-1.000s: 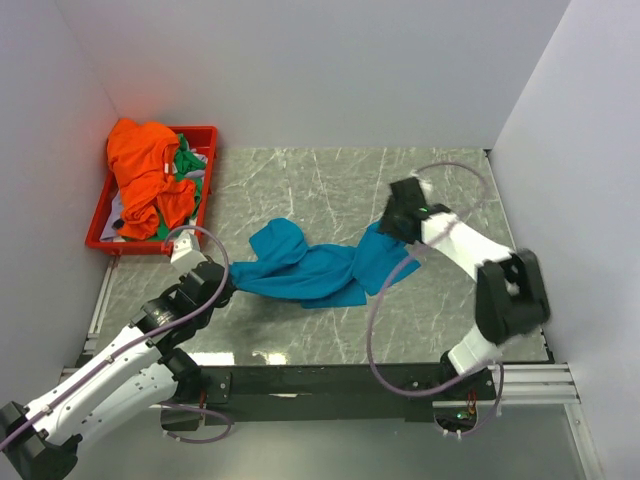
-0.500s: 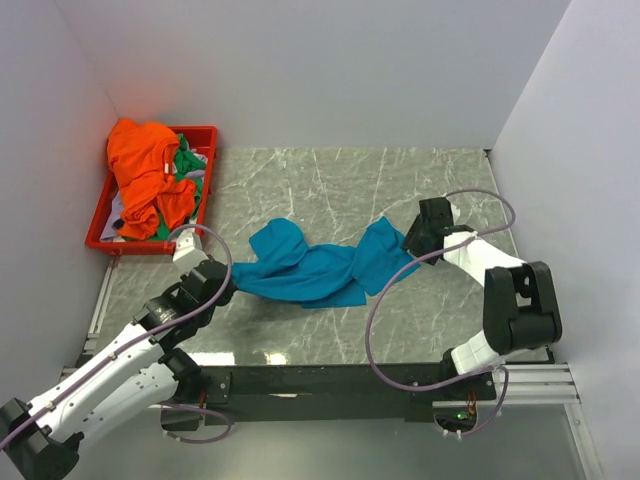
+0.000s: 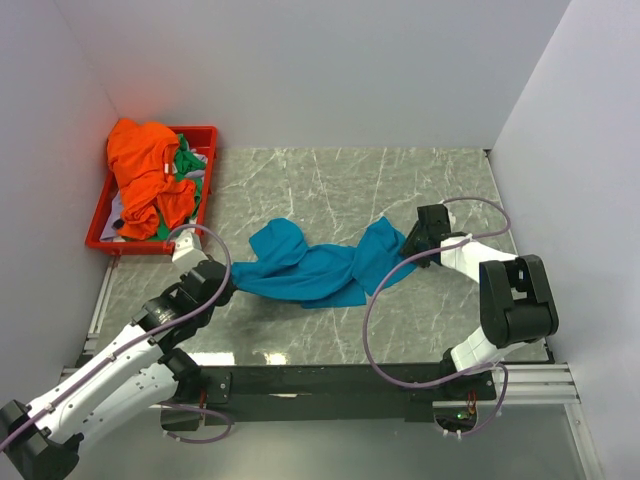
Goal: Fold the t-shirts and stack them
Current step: Flatten the tshirt out
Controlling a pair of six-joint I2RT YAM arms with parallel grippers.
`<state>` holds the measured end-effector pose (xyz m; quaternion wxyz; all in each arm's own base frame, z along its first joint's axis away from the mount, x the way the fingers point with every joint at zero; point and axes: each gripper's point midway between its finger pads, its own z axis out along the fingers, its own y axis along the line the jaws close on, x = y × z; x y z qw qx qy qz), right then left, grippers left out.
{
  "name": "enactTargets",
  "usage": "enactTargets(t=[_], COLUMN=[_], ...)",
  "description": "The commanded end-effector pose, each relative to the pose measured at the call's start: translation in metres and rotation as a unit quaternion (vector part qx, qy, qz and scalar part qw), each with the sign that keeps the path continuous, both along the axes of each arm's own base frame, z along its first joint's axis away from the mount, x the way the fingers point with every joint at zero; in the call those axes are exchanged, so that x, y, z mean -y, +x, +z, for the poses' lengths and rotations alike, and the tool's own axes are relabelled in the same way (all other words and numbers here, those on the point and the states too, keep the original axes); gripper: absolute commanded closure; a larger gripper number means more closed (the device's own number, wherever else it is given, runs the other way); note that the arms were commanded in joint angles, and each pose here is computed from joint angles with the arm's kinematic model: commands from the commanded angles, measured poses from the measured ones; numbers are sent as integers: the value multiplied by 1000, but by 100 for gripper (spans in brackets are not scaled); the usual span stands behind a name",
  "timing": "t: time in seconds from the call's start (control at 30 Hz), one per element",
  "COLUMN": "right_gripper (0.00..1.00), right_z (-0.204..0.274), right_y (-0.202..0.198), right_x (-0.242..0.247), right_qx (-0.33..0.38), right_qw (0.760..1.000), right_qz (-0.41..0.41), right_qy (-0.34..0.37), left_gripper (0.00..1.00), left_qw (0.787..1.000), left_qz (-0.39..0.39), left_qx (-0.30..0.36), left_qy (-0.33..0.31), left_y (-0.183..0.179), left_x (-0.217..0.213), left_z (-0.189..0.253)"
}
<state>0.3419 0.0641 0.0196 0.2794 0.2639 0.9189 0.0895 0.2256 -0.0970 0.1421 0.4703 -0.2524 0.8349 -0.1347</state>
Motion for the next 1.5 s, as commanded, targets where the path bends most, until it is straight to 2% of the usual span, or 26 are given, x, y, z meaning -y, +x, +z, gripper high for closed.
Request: enactTargets(t=[0.0, 0.1, 0.13, 0.23, 0.3, 0.4, 0.47, 0.5, 0.53, 0.6, 0.63, 0.9, 1.1, 1.3, 1.47], right_gripper=[58, 69, 80, 95, 97, 96, 91, 86, 73, 57, 54, 53, 53, 55, 67], right_z=[1, 1, 1, 0, 7, 8, 18, 16, 19, 23, 24, 21, 10, -4, -10], right_y=[2, 2, 1, -5, -9, -32, -37, -43, -44, -43, -42, -21, -10, -18, -17], right_x=[-3, -4, -3, 1, 3, 9, 13, 16, 18, 21, 21, 34, 25, 22, 17], right_qx=[9, 5, 5, 0, 5, 2, 14, 8, 12, 16, 17, -26, -42, -60, -67], right_qw=[1000, 1000, 1000, 1000, 1000, 1000, 999, 999, 999, 999, 999, 996, 997, 996, 996], right_qz=[-6, -3, -4, -8, -7, -14, -25, -27, -33, -39, -39, -51, -32, -20, -10], right_qy=[9, 7, 6, -2, -7, -10, -14, -20, -22, -28, -28, -74, -64, -60, -52], left_gripper=[99, 99, 99, 99, 99, 99, 99, 99, 99, 99, 99, 99, 99, 99, 99], left_qw=[1000, 1000, 1000, 1000, 1000, 1000, 1000, 999, 999, 999, 999, 999, 999, 999, 999], left_qz=[0, -2, -2, -2, -1, 2, 1, 1, 1, -2, -4, -9, -12, -11, -14], left_qx=[24, 24, 24, 25, 24, 28, 28, 29, 30, 31, 29, 31, 32, 37, 35], left_qy=[-11, -14, -15, -14, -11, -10, -11, -14, -16, -20, -21, -30, -31, -29, -31], left_y=[5, 5, 5, 5, 4, 4, 3, 3, 3, 3, 3, 4, 6, 6, 8], left_x=[2, 3, 3, 3, 1, -1, -1, -1, -1, 1, 2, 7, 8, 8, 11], left_z=[19, 19, 20, 21, 21, 23, 23, 23, 23, 22, 21, 23, 25, 28, 30])
